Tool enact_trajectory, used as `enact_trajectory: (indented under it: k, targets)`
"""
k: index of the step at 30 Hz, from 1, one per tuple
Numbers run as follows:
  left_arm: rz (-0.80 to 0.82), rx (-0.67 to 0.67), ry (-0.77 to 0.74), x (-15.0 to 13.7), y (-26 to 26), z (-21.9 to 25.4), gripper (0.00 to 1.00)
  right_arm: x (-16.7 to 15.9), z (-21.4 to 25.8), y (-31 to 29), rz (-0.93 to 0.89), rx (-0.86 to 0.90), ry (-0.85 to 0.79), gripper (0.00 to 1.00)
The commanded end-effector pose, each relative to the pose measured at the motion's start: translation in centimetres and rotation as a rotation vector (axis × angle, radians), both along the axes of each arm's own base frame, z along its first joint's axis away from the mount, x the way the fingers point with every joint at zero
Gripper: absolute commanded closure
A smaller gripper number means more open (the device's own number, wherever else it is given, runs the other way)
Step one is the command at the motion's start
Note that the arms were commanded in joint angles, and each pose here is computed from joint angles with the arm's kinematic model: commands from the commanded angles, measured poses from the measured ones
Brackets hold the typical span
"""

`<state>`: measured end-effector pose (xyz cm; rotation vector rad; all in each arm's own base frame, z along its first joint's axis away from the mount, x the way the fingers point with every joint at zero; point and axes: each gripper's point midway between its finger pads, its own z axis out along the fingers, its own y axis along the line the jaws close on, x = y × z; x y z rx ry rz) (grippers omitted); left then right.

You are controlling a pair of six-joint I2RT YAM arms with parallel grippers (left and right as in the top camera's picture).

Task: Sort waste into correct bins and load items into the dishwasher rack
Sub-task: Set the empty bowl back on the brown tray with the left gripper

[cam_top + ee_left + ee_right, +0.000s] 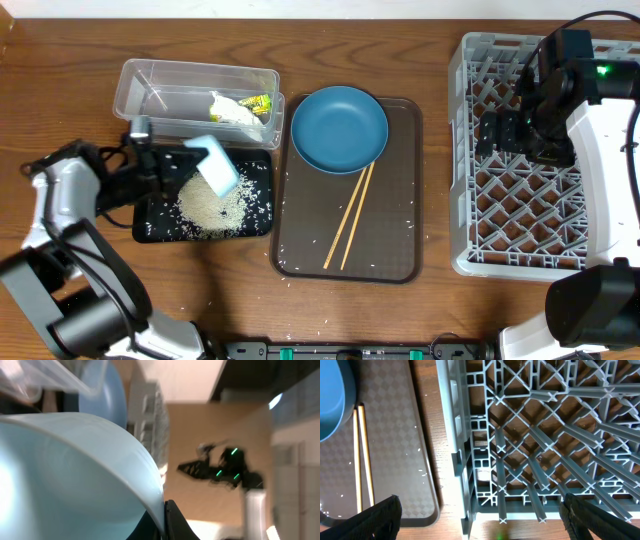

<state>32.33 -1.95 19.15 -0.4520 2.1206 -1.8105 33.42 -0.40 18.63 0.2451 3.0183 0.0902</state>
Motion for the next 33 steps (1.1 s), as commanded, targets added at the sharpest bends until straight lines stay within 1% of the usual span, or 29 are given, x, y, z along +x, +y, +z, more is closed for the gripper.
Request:
enact_trajectory:
  k: [1, 5, 7, 10, 13, 16, 19, 22, 24, 26, 27, 30, 33]
  targets:
    - [-0.165, 0.195, -0.068, -1.9, -3.8, -0.1, 0.94, -0.3, 0.4, -0.1, 0.010, -0.007, -0.011, 0.01]
    - [-0.379, 0.303, -0.108, -3.8, -9.5, -0.8, 0.94, -0.3, 0.4, -0.1, 0.010, -0.007, -0.011, 0.01]
    - [-0.479, 0.361, -0.101, -4.8, -12.1, -1.7, 0.94, -0.3, 0.4, -0.1, 0.010, -0.007, -0.011, 0.01]
    - [-0.596, 0.526, -0.060, -5.7, -15.5, -4.6, 0.94, -0.3, 0.4, -0.1, 0.010, -0.007, -0.009, 0.01]
    - [-0.645, 0.688, -0.051, -6.2, -18.5, -6.9, 0.94, -0.3, 0.4, -0.1, 0.010, -0.007, -0.010, 0.01]
    - [-0.681, 0.808, -0.116, -6.8, -21.8, -8.0, 0.94, -0.3, 0.4, -0.1, 0.010, -0.007, -0.010, 0.01]
    - [-0.659, 0.932, -0.175, -6.7, -24.4, -9.3, 0.94, -0.3, 0.4, -0.1, 0.010, -0.007, -0.011, 0.01]
    - [-0.599, 1.056, -0.190, -6.5, -25.8, -10.7, 0.94, -0.3, 0.4, -0.1, 0.010, -0.007, -0.010, 0.01]
    - [-0.585, 1.091, -0.211, -6.6, -26.8, -11.3, 0.94, -0.3, 0.4, 0.0, 0.010, -0.003, -0.010, 0.01]
    - [-0.596, 1.085, -0.242, -6.8, -27.9, -11.6, 0.93, -0.3, 0.4, 0.1, 0.011, 0.004, -0.010, 0.01]
    - [-0.598, 1.080, -0.253, -6.8, -28.3, -11.7, 0.91, -0.3, 0.4, 0.1, 0.011, 0.004, -0.010, 0.01]
    - [-0.598, 1.074, -0.267, -6.7, -28.8, -11.8, 0.83, -0.3, 0.4, 0.1, 0.011, 0.004, -0.010, 0.01]
    - [-0.595, 1.075, -0.265, -6.6, -28.7, -11.8, 0.70, -0.3, 0.4, 0.1, 0.011, 0.004, -0.010, 0.01]
